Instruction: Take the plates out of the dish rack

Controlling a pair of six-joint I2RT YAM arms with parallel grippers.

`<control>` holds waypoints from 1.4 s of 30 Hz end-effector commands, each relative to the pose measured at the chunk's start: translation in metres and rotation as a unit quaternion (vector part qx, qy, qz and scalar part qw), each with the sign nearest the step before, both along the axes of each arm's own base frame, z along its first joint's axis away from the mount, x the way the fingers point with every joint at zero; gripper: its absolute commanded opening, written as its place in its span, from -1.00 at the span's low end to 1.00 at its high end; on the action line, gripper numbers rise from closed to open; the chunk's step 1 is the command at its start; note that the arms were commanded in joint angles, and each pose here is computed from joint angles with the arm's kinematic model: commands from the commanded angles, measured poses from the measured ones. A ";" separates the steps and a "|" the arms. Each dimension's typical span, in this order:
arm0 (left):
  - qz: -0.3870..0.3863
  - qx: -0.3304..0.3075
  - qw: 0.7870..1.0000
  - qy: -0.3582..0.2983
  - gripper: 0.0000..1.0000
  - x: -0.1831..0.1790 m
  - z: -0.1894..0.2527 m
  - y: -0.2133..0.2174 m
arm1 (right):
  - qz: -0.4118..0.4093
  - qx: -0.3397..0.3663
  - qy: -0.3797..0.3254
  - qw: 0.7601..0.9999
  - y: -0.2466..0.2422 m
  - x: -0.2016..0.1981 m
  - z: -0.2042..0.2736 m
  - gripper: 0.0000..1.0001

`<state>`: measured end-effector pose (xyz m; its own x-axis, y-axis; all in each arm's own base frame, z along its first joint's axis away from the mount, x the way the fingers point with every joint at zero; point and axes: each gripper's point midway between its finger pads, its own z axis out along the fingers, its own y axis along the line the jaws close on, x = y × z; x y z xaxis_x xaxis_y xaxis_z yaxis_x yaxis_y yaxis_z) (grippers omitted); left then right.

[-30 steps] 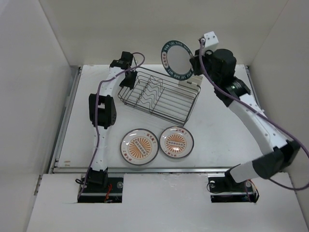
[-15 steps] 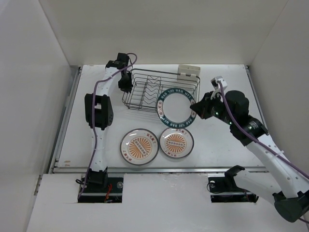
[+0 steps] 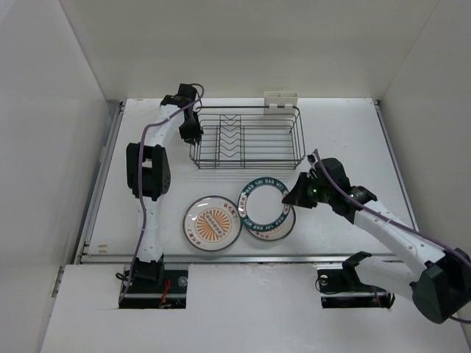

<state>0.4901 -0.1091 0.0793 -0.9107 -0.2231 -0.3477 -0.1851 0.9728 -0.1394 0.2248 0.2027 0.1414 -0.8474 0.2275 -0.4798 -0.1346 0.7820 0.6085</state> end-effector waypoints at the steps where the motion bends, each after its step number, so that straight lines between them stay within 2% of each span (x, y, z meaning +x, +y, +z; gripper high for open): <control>1: 0.065 0.039 0.996 -0.054 -1.00 0.011 0.037 0.025 | -0.030 0.040 -0.005 0.999 0.009 0.013 0.013 -1.00; 7: 0.048 0.041 0.997 -0.044 -1.00 0.006 0.036 0.025 | -0.049 0.027 0.059 0.997 -0.002 0.008 -0.033 -1.00; 10: 0.035 0.042 0.998 -0.043 -1.00 0.005 0.036 0.024 | -0.054 0.013 0.078 0.995 -0.008 0.001 -0.046 -1.00; 13: 0.035 0.042 0.998 -0.043 -0.91 0.003 0.037 0.024 | -0.064 0.027 0.073 0.995 -0.010 -0.006 -0.042 -1.00; 16: 0.025 0.052 0.997 -0.044 -0.83 0.001 0.039 0.027 | -0.067 0.034 0.081 0.994 -0.011 -0.012 -0.053 -0.67; 19: 0.021 0.066 0.996 -0.054 -0.75 0.000 0.048 0.033 | -0.073 0.016 0.107 0.991 -0.015 -0.018 -0.066 -0.59; 22: 0.011 0.068 0.995 -0.070 -0.54 0.001 0.060 0.034 | -0.085 0.000 0.112 0.990 -0.023 -0.021 -0.067 0.03; 23: 0.014 0.072 0.994 -0.077 -0.46 0.001 0.067 0.036 | -0.088 -0.001 0.108 0.990 -0.024 -0.020 -0.063 0.40; 24: 0.010 0.074 0.994 -0.077 -0.36 0.001 0.067 0.036 | -0.091 -0.005 0.107 0.990 -0.025 -0.018 -0.061 0.50; 25: 0.008 0.079 0.993 -0.084 -0.14 0.001 0.073 0.038 | -0.096 -0.009 0.106 0.990 -0.028 -0.020 -0.060 0.55; 29: -0.002 0.084 0.992 -0.098 0.21 -0.001 0.086 0.036 | -0.107 -0.023 0.082 0.991 -0.035 -0.014 -0.041 0.62; 34: -0.012 0.092 0.987 -0.127 0.26 -0.005 0.114 0.041 | -0.122 -0.048 0.055 0.990 -0.047 -0.009 -0.023 0.62; 37: -0.015 0.099 0.986 -0.131 0.29 -0.013 0.126 0.044 | -0.131 -0.046 0.024 0.990 -0.052 -0.007 0.004 0.65; 40: -0.020 0.115 0.983 -0.143 0.29 -0.028 0.151 0.053 | -0.168 -0.055 -0.032 0.984 -0.070 -0.001 0.047 0.65; 42: -0.024 0.136 0.978 -0.158 0.32 -0.044 0.177 0.063 | -0.219 -0.064 -0.084 0.970 -0.092 0.006 0.086 0.65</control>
<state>0.4742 -0.0651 0.1974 -0.8072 -0.0867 -0.5838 -0.1256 0.9917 0.0263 0.2214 0.1410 0.1692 -0.7401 0.4298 -0.5173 0.1168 0.8396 0.5305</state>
